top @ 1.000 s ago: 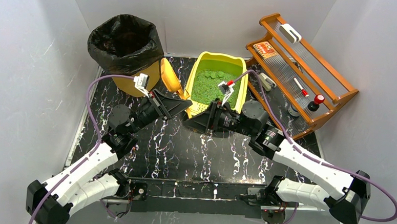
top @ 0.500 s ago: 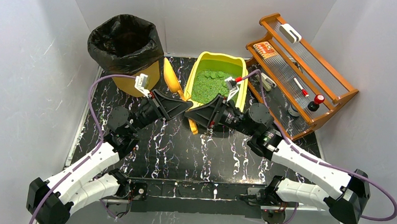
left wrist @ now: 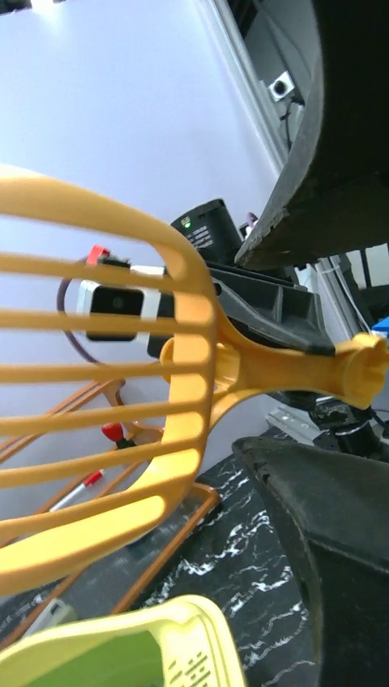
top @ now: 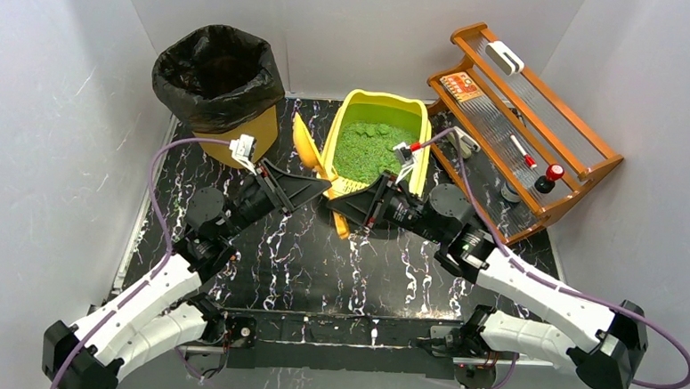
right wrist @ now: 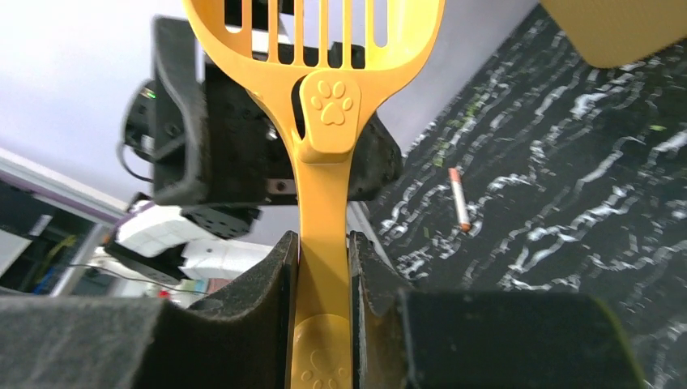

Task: Clean the litter box

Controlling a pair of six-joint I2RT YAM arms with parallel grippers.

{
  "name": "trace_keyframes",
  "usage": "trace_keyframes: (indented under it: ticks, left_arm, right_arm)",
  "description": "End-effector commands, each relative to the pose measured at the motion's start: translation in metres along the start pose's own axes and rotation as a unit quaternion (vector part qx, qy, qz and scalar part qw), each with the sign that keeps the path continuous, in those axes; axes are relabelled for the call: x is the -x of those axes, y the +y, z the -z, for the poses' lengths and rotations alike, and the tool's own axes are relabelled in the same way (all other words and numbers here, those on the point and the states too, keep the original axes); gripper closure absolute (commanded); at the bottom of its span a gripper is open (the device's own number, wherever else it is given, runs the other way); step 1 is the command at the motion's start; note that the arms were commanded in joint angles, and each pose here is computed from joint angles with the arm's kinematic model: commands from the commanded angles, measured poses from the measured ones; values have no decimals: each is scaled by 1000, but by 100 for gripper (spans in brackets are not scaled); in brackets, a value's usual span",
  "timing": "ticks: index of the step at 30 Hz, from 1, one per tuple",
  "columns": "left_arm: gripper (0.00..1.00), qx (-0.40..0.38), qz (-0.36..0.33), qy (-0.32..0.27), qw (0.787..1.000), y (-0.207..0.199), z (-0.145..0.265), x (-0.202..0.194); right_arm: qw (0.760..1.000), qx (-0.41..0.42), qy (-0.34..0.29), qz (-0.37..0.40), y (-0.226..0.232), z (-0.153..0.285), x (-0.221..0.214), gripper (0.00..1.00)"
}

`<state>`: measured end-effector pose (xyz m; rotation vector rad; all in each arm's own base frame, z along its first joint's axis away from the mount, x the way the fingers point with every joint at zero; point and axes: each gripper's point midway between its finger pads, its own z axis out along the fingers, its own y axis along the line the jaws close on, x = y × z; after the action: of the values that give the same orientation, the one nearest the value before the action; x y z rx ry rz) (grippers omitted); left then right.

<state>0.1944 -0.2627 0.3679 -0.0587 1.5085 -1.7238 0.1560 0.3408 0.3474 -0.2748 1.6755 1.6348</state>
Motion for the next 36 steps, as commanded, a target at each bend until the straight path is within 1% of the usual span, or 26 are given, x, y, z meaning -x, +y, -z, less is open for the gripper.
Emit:
trace_keyframes:
  ticks: [1, 3, 4, 5, 6, 9, 11, 14, 16, 18, 20, 25, 28, 30, 33, 36]
  left_arm:
    - [23, 66, -30, -8, 997, 3, 5, 12]
    - [19, 120, -43, 8, 992, 16, 10, 11]
    - [18, 134, -53, 7, 990, 15, 11, 14]
    - [16, 167, -55, 12, 984, 23, 17, 14]
    - [14, 196, -55, 10, 979, 29, 22, 16]
    - [10, 249, -62, -8, 966, 32, 35, 28]
    - [9, 280, -69, -26, 957, 32, 43, 39]
    - [11, 349, -77, -51, 932, 43, 58, 54]
    - [12, 381, -86, -52, 919, 50, 63, 58]
    - [13, 404, -94, -53, 908, 55, 68, 62]
    - [13, 411, -102, -49, 905, 56, 67, 64]
    - [14, 401, -114, -30, 908, 51, 53, 65]
    - [16, 423, -117, -6, 898, 61, 49, 61]
    - [18, 443, -118, 24, 888, 71, 48, 55]
    - [21, 469, -117, 73, 873, 84, 46, 44]
    - [23, 476, -112, 112, 865, 91, 44, 33]
  right_arm:
    - [996, -47, 1, 80, -5, 14, 12, 94]
    - [989, -86, 28, 117, -17, 20, 10, 94]
    - [985, -102, 32, 137, -20, 22, 13, 94]
    - [977, -127, 53, 162, -30, 27, 10, 94]
    - [972, -146, 64, 174, -35, 31, 11, 94]
    - [946, -188, 94, 246, -48, 42, 18, 93]
    - [927, -213, 112, 288, -54, 50, 25, 93]
    - [900, -243, 138, 335, -61, 60, 35, 93]
    - [881, -264, 156, 360, -66, 65, 40, 92]
    - [865, -268, 183, 384, -70, 70, 39, 92]
    - [853, -257, 207, 405, -72, 72, 35, 93]
    - [839, -234, 240, 430, -72, 73, 29, 94]
    - [836, -200, 255, 443, -68, 70, 21, 94]
    - [837, -162, 265, 450, -63, 66, 11, 95]
    - [840, -149, 257, 454, -59, 64, 11, 96]
    - [841, -122, 245, 467, -51, 64, 10, 97]
